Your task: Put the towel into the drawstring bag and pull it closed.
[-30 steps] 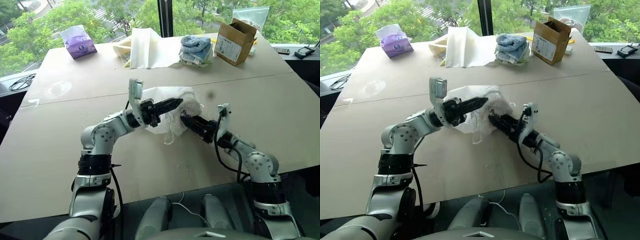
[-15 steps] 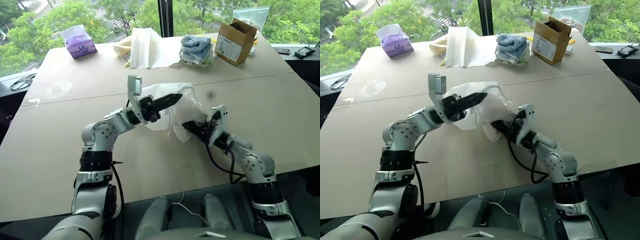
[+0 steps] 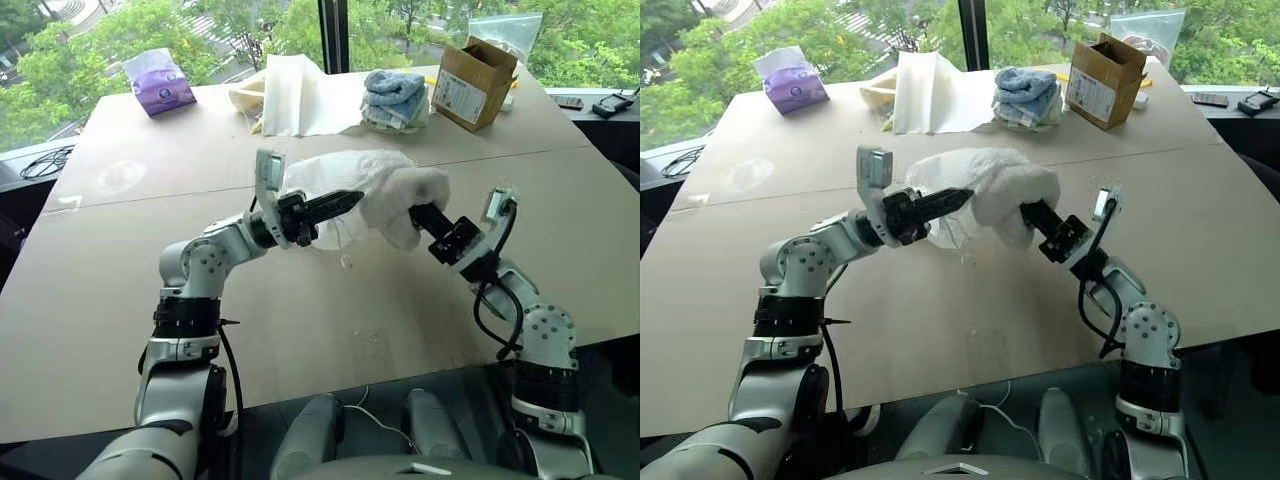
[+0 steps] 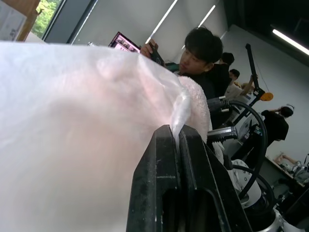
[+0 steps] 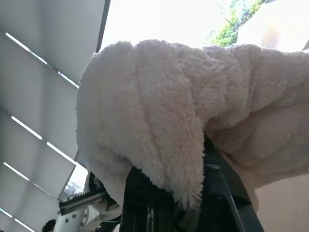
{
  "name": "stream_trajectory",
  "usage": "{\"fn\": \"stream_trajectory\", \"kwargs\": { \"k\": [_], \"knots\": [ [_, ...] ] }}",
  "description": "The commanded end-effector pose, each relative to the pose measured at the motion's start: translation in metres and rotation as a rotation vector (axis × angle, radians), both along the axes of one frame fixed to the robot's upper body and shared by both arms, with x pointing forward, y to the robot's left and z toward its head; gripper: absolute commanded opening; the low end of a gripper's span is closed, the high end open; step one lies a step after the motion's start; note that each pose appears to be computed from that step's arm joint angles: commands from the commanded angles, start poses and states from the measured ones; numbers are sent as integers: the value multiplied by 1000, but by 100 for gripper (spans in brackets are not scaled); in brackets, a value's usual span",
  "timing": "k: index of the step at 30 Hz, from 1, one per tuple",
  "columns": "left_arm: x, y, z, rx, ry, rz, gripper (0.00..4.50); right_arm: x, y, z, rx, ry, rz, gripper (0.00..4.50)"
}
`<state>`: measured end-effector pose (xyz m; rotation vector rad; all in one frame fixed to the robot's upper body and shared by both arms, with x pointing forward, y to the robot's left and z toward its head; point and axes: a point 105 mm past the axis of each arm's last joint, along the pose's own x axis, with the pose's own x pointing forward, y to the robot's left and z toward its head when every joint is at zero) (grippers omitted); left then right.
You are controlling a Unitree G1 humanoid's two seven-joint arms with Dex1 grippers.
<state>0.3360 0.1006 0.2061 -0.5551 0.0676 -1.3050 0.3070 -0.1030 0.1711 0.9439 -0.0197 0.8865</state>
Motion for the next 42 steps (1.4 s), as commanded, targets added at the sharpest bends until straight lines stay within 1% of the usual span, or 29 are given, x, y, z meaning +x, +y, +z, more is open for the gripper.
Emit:
{"fn": "stream_trajectory", "kwargs": {
  "k": [1,7,12,16,22,24,27,28,30,31,32,33,36,37,38,40,41,42],
  "knots": [
    [5,7,15,-27,-32,12,0,-13,-1,23,26,-83,24,4],
    [6,-3,18,-53,-3,-36,0,-8,24,29,60,-84,72,4],
    [14,0,25,-105,51,-10,0,-9,34,34,100,-89,94,4],
    [22,8,32,-154,110,24,0,-11,27,22,63,-55,65,4],
    [26,14,40,-166,125,41,0,-12,-6,1,1,6,-41,4],
    [24,13,47,-182,114,23,0,-12,-7,-1,-29,5,-46,4],
    [23,13,67,-268,114,-8,0,-5,-9,1,-18,14,-78,4],
    [23,13,70,-273,109,-10,0,3,-12,-5,-37,46,-119,4],
    [23,12,69,-251,100,-5,0,27,-30,-39,-207,187,-289,4],
    [23,13,67,-242,100,1,0,35,-41,-61,-377,234,-371,4],
    [24,13,65,-234,103,7,0,36,-49,-75,-528,232,-402,4],
    [24,14,63,-223,104,11,0,33,-51,-80,-629,196,-392,81],
    [22,16,62,-201,93,14,0,20,-61,-61,-785,47,-360,198],
    [22,17,63,-200,91,15,0,17,-65,-59,-827,28,-358,255],
    [22,18,64,-198,90,16,0,11,-75,-61,-937,4,-346,300],
    [22,18,65,-192,85,15,0,1,-97,-61,-1131,-29,-334,300],
    [22,19,65,-189,83,14,0,-3,-105,-59,-1191,-43,-327,300],
    [23,18,65,-186,81,13,0,-7,-112,-52,-1225,-60,-330,300]
  ]
}}
